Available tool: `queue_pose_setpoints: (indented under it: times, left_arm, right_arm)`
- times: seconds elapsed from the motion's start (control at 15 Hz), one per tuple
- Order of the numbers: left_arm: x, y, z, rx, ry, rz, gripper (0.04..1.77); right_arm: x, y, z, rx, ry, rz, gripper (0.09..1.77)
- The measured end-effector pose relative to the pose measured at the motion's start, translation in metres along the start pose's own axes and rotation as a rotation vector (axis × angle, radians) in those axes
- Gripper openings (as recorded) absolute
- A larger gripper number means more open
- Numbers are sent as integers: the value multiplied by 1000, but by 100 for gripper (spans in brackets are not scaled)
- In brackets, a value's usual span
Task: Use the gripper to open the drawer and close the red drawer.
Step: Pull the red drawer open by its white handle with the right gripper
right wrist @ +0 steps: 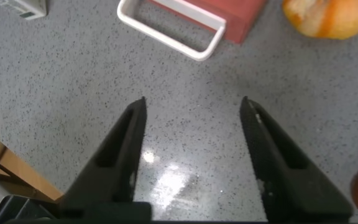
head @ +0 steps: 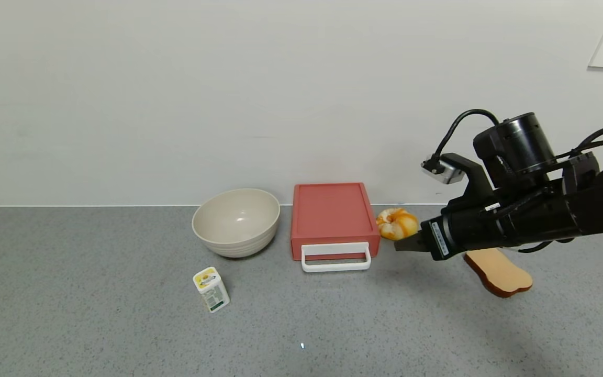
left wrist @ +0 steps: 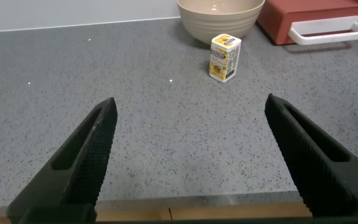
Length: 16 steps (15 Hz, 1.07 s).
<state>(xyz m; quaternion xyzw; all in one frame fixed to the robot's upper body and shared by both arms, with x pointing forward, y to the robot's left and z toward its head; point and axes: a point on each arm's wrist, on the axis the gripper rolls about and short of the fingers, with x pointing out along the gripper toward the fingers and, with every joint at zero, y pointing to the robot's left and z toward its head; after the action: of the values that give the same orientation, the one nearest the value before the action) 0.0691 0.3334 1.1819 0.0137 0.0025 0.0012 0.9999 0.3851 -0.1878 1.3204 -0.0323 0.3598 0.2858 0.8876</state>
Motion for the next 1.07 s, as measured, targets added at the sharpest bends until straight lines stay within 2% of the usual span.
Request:
queue_pose_setpoints:
  times: [0.2, 0.33, 0.67, 1.07]
  left_arm:
    - [0, 0, 0, 0, 0, 0, 172]
    - [0, 0, 0, 0, 0, 0, 172]
    - [0, 0, 0, 0, 0, 0, 172]
    - [0, 0, 0, 0, 0, 0, 172]
  right_arm:
    - [13, 6, -2, -12, 29, 7, 77]
    - [21, 11, -2, -8, 41, -1, 14]
    - [38, 29, 3, 16, 99, 8, 11]
    - [68, 64, 22, 105, 89, 2, 11]
